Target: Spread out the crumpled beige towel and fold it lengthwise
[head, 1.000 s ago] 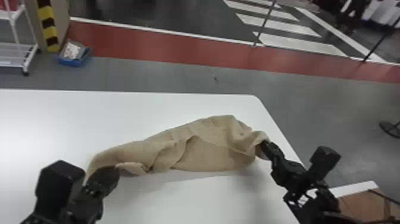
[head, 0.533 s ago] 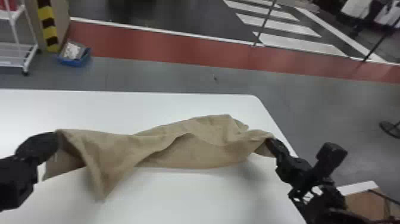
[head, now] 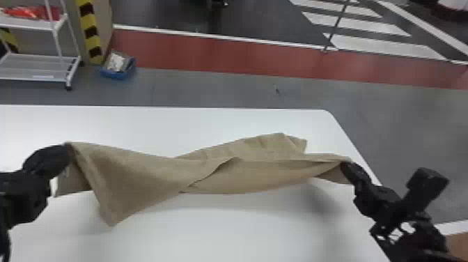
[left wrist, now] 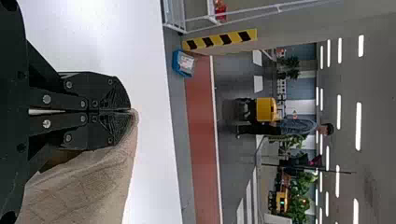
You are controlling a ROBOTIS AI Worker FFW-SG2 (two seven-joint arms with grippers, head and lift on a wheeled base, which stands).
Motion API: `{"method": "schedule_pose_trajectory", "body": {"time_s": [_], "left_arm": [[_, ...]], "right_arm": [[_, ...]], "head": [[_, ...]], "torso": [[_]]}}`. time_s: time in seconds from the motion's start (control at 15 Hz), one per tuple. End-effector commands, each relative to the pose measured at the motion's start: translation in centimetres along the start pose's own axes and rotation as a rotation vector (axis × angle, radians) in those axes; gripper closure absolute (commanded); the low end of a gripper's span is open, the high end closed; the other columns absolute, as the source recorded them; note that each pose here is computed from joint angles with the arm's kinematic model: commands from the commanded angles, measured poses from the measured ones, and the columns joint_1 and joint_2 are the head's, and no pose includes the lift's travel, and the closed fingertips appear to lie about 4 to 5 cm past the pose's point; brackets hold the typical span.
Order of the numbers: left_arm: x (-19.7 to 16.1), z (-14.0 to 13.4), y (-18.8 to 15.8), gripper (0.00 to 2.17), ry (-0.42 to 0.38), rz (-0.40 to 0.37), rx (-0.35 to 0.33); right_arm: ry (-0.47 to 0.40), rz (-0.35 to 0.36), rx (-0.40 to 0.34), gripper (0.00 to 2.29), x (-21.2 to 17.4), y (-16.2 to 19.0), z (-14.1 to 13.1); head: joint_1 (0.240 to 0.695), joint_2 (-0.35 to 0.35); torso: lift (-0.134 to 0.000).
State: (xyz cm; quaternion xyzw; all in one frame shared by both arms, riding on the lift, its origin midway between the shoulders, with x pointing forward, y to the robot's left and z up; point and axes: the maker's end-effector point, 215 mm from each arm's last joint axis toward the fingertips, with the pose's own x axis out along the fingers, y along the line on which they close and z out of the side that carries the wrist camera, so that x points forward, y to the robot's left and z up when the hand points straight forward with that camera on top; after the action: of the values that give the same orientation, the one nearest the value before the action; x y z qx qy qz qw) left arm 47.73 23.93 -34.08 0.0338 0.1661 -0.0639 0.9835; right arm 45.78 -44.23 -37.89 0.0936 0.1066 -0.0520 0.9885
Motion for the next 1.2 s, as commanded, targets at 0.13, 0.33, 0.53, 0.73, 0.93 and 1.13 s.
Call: {"method": "schedule_pose_trajectory", "body": {"time_s": [0.13,0.33,0.53,0.73,0.93,1.13], "left_arm": [[0.4,-2.0,-2.3,0.0,0.031,-0.024,0.055],[-0.3,-2.1,-2.0,0.02,0.026,0.002,0.067],[-2.4,-2.6,-4.6,0.04,0.02,-0.041,0.067],[-3.2,-5.2,-9.7,0.2,0.065,-0.123,0.127],[-4.6,-7.4,-13.3,0.24,0.122,-0.203,0.154],[-5.5,-10.0,-14.2,0.38,0.212,-0.223,0.174]], "right_arm": [[0.004,0.023,0.005,1.9,0.3,1.4,-0.4],[0.006,0.023,0.007,1.9,0.3,1.4,-0.7],[0.008,0.017,0.009,1.9,0.3,1.1,-1.2],[0.012,0.026,0.013,1.9,0.6,1.6,-1.5],[0.015,0.022,0.012,1.9,0.5,1.3,-1.6],[0.018,0.02,0.014,1.9,0.5,1.1,-1.8]], "head": [[0.695,-0.24],[0.695,-0.245],[0.695,-0.243],[0.695,-0.287],[0.695,-0.333],[0.695,-0.35]], "torso": [[-0.124],[-0.124],[-0.124],[-0.124],[-0.124],[-0.124]]}}
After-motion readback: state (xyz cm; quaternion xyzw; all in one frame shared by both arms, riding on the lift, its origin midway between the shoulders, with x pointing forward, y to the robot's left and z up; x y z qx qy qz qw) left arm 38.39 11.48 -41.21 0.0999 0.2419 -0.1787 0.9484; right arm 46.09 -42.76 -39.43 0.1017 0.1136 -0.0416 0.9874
